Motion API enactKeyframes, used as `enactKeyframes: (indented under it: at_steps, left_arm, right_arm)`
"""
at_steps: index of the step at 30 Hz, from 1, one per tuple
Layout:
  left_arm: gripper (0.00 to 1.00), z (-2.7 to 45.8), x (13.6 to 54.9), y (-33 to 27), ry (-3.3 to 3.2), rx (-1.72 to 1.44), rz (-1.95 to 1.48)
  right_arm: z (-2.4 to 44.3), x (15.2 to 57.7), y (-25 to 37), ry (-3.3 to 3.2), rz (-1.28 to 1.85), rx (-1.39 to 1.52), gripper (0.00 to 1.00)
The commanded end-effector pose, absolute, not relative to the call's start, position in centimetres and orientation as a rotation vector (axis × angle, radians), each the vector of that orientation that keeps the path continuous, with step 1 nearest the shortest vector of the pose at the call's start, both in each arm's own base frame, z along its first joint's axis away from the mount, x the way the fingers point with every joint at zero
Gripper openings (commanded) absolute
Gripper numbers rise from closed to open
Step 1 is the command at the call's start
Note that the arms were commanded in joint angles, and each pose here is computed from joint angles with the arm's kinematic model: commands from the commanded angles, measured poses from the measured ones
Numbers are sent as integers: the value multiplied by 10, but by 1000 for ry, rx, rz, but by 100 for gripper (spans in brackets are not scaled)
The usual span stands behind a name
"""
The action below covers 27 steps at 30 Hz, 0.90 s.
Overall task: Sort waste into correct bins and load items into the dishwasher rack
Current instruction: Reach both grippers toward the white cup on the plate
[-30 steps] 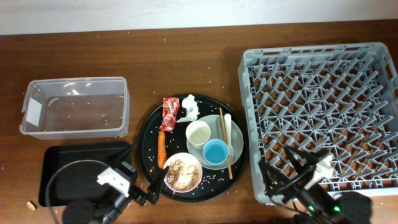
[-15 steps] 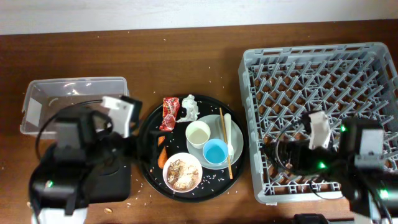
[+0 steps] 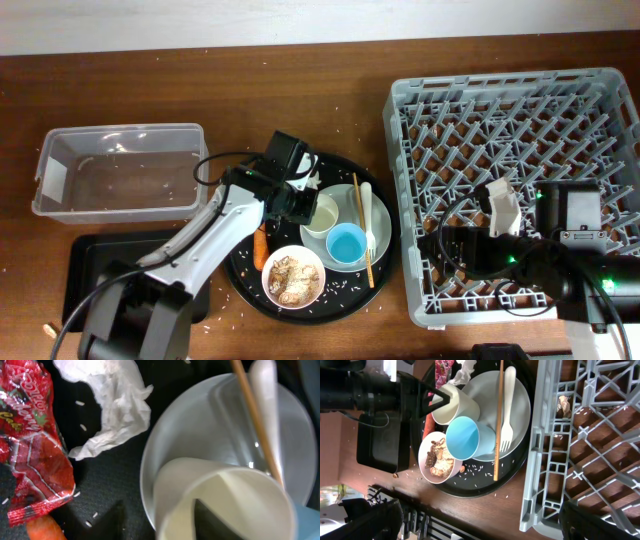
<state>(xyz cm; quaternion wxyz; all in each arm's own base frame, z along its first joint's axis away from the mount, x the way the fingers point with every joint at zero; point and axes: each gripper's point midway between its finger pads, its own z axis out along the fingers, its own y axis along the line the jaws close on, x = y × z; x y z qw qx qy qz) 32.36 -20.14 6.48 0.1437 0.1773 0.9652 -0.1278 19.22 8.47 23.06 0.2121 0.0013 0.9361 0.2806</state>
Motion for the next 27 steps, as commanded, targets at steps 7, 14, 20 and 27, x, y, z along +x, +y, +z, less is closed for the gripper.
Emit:
enactKeyframes:
  at_steps: [7, 14, 20, 27]
  left_arm:
    - [0, 110, 351, -201, 2682, 463, -300]
    - [0, 254, 314, -188, 2463, 454, -753]
    - [0, 346, 269, -193, 1985, 719, -1534]
    - [0, 372, 245, -200, 1811, 828, -1726]
  right_arm:
    - [228, 199, 83, 2622, 770, 3, 99]
    - [263, 199, 101, 2509, 920, -78, 93]
    - [352, 171, 159, 2053, 1388, -550, 79]
    - [382, 180, 206, 1885, 1341, -762, 77]
